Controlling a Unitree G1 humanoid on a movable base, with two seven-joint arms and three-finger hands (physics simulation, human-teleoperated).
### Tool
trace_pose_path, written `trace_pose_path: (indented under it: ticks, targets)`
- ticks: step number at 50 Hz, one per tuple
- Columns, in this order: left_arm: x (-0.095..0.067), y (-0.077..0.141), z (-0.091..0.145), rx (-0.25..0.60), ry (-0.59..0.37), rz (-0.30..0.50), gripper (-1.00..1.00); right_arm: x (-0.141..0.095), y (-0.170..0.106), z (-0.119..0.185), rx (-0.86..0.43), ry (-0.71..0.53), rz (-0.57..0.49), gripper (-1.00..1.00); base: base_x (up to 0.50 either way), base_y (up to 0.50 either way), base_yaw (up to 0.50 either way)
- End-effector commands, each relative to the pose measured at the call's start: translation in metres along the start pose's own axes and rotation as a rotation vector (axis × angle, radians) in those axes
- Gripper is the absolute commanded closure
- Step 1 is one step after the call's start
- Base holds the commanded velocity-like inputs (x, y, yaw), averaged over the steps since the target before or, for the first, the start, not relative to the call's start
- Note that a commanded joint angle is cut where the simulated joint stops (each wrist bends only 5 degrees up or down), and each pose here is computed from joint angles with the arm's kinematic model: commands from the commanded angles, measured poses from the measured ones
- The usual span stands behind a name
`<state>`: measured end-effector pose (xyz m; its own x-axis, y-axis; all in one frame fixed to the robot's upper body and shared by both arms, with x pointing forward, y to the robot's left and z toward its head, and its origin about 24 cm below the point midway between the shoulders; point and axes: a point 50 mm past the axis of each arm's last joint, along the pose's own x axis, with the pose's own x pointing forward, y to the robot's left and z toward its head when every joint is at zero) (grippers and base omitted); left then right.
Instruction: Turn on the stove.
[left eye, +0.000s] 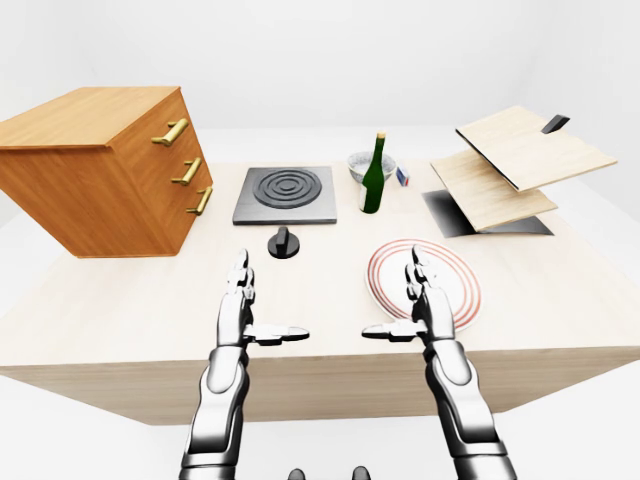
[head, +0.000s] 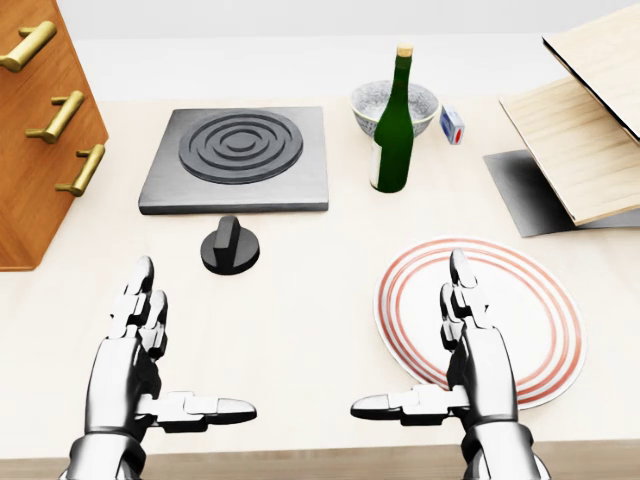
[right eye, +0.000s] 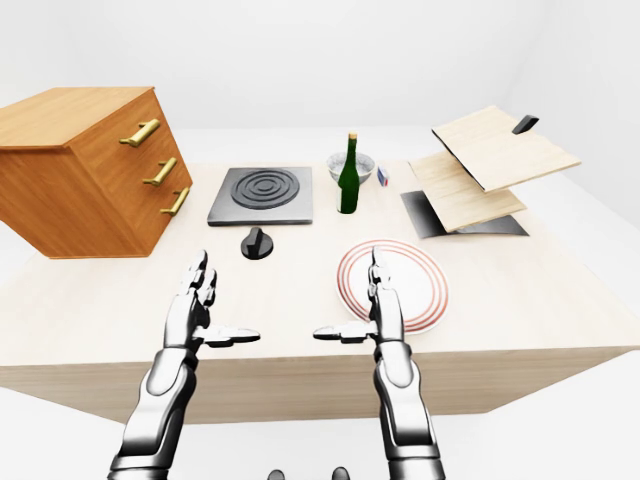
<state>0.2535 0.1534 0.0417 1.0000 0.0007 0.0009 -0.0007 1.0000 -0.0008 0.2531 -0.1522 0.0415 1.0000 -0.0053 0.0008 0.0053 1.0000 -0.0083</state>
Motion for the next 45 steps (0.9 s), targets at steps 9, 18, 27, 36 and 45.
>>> trace_pose_path:
  ticks: [9,18,27,36,45]
  targets:
    - [-0.0015,0.0077,0.0021,0.0,-0.005,0.003,-1.0,-0.0005,-0.0042,-0.0005,-0.027,0.018,-0.009,-1.0,0.0,0.0,0.0]
    - [-0.0008,0.0077,0.0014,0.001,-0.005,0.002,-1.0,0.0001,-0.0037,-0.0013,-0.028,0.023,-0.004,-1.0,0.0,0.0,0.0]
    - [-0.001,0.0075,0.0012,0.002,-0.005,0.002,-1.0,0.0,-0.0039,-0.0016,-0.021,0.025,0.005,-1.0,0.05,0.0,0.0]
    - [0.0007,0.0083,0.0004,0.001,-0.002,0.005,-1.0,0.0003,-0.0046,-0.001,-0.014,0.026,0.012,-1.0,0.31,0.0,0.0]
    - [0.0002,0.0082,0.0011,0.0,-0.004,0.003,-1.0,0.0003,-0.0042,-0.0007,-0.013,0.025,0.016,-1.0,0.34,0.0,0.0]
